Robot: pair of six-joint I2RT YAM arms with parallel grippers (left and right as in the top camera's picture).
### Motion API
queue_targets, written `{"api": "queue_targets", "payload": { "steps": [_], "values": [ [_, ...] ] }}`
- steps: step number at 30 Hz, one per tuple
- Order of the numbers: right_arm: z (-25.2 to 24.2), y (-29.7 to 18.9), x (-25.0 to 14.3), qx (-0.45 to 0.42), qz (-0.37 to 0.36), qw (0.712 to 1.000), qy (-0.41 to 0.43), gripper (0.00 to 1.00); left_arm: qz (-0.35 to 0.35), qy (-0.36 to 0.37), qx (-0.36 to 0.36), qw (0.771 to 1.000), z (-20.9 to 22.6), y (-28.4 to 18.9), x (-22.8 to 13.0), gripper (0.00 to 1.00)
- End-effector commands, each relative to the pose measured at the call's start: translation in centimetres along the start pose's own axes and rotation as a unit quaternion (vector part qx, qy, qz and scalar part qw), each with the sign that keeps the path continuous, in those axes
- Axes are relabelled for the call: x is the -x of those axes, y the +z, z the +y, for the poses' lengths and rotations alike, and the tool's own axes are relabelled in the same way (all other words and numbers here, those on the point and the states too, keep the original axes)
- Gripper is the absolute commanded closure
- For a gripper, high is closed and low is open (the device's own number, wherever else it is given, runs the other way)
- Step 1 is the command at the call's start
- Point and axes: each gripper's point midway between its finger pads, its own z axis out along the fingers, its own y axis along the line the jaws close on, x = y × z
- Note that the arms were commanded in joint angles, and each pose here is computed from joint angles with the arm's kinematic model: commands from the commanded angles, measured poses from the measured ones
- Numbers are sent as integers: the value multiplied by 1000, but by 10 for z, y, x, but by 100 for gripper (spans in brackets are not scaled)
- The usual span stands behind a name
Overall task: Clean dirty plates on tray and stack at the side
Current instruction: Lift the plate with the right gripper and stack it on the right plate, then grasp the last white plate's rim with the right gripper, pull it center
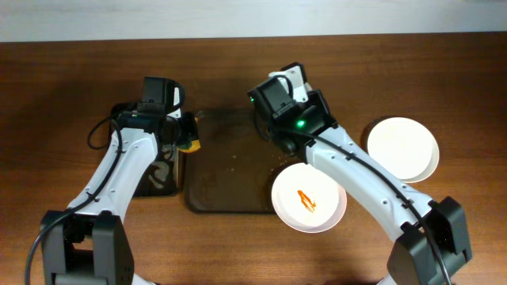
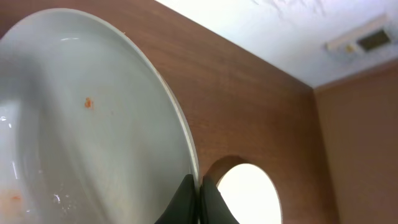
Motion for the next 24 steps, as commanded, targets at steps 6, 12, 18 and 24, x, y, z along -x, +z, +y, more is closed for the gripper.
{"api": "queue_targets", "payload": {
  "steps": [6,12,18,24],
  "values": [
    [-90,72,-56,-33,128,966,221,96,5,2,6,1000,4,-2,-4,100],
    [-156,112,-131,-26,247,909,334,96,7,2,6,1000,4,-2,-5,100],
    [-181,130,-195,39,316,852,415,96,7,2,6,1000,4,-2,-5,100],
    [-169,124,-210,102,343,833,421,34,7,2,6,1000,4,-2,-5,100]
  ]
}}
